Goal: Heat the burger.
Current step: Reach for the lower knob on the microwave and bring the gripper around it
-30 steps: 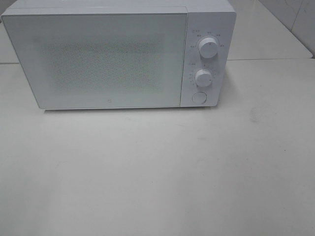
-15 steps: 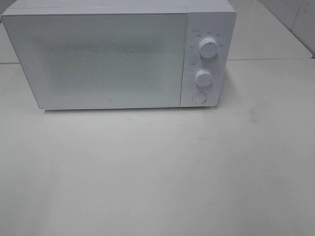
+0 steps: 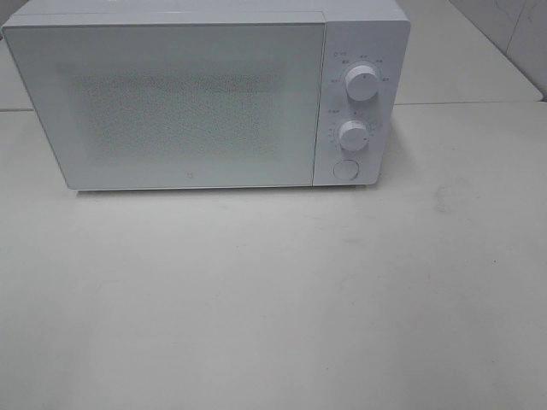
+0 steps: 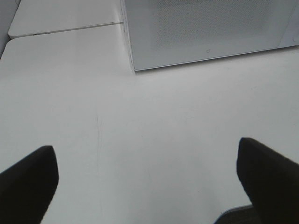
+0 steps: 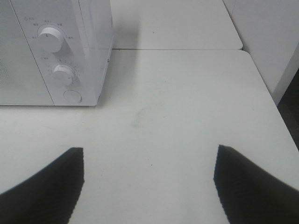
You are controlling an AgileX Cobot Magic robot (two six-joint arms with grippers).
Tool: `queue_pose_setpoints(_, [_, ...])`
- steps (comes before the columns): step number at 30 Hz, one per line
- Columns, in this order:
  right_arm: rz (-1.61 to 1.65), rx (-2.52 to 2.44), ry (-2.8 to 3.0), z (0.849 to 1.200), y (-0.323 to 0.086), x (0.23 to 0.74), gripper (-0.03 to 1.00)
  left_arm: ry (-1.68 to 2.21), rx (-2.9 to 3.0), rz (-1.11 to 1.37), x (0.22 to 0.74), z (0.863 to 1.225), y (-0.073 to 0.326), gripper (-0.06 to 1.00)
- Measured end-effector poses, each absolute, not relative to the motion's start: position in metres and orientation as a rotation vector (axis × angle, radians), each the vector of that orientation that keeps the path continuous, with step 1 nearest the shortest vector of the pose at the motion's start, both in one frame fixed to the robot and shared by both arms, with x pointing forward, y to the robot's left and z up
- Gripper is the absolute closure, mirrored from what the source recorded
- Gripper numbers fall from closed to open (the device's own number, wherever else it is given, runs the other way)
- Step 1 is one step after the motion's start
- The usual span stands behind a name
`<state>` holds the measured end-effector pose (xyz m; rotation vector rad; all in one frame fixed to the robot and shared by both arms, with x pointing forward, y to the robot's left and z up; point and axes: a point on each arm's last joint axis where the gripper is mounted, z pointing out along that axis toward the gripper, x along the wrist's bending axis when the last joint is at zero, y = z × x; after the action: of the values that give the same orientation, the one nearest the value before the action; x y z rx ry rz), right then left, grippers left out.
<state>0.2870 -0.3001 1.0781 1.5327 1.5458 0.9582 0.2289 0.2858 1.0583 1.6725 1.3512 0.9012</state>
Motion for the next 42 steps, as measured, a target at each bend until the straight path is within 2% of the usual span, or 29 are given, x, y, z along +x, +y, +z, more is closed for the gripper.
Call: queue_pose_setpoints(42, [1.037,1.451,1.527,1.06,-0.289,0.405,0.22,1.353,1.674,0.905,0.229,1.058,0.286,-0.02])
